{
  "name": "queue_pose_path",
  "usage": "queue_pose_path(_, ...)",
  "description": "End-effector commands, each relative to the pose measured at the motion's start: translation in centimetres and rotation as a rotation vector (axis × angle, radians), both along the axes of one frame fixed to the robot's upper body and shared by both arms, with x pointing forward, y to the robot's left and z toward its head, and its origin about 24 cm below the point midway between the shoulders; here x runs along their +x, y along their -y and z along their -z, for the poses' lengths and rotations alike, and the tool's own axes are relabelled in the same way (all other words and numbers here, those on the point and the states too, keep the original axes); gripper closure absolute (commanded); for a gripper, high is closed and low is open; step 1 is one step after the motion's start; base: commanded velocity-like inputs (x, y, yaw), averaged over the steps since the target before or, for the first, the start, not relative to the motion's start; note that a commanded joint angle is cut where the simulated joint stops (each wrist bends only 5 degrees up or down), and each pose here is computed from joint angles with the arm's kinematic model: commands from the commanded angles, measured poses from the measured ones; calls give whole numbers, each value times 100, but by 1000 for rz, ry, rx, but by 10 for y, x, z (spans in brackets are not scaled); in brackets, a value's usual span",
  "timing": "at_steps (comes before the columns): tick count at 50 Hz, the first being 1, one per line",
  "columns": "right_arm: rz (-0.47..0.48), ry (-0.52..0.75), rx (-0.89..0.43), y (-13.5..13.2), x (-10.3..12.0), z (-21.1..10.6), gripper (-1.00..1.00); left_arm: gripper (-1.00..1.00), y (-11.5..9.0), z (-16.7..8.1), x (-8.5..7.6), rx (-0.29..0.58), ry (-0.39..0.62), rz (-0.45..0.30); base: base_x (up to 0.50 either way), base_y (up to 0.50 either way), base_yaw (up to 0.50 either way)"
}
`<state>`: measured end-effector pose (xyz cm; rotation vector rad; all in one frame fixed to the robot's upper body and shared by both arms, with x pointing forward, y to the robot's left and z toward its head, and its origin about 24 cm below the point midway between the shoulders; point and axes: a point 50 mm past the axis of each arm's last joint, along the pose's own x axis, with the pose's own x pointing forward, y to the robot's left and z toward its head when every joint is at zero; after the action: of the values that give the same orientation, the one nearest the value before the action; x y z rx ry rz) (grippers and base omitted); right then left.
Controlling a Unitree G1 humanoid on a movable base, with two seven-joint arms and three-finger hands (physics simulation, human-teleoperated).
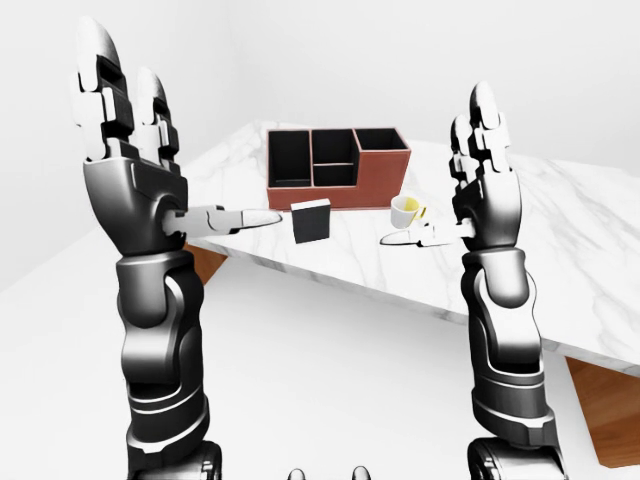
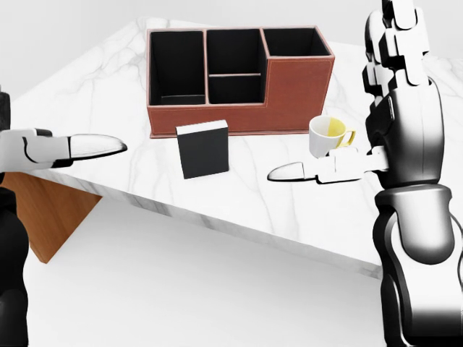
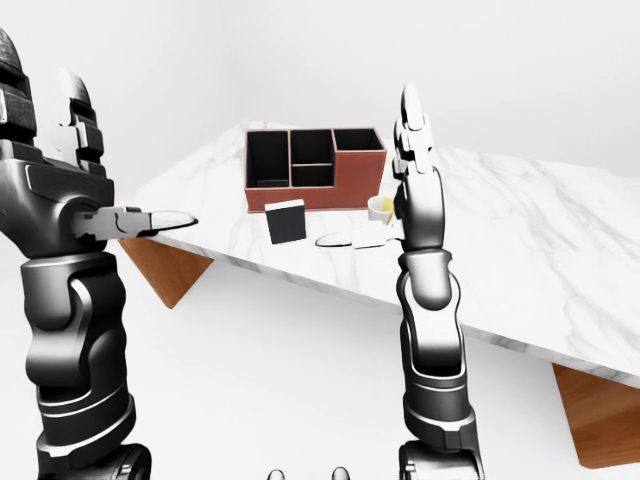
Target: Pick up the book and place it in the front compartment of the caddy.
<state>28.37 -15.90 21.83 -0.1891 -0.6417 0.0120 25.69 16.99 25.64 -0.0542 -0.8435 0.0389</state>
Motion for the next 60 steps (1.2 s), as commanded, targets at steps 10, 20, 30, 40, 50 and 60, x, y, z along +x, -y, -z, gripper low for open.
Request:
queue_pose_path(10, -13, 27, 3, -3, 14, -16, -100, -100, -4, 13, 21, -44, -100, -6, 9, 4, 0)
queue_pose_path(20, -13, 25, 8, -3, 13, -15, -100, -100, -6, 19, 22, -41, -123, -10, 32, 13, 0)
queue_pose_path(30, -22, 41, 9, -6, 12, -18, -100, -100, -13, 10, 15, -59, -78, -20, 32, 13, 0)
queue_pose_path(40, -25, 31, 7, -7, 13, -16, -100, -100, -17, 1, 9, -69, -35, -24, 32, 13, 0)
queue_pose_path(50, -25, 29, 9, -8, 13, -16, -100, -100, -18, -2, 7, -77, -20, -25, 27, 11, 0)
queue_pose_path(60, -23, 27, 13, -8, 13, -15, -100, -100, -18, 1, 8, -76, -33, -24, 14, 5, 0)
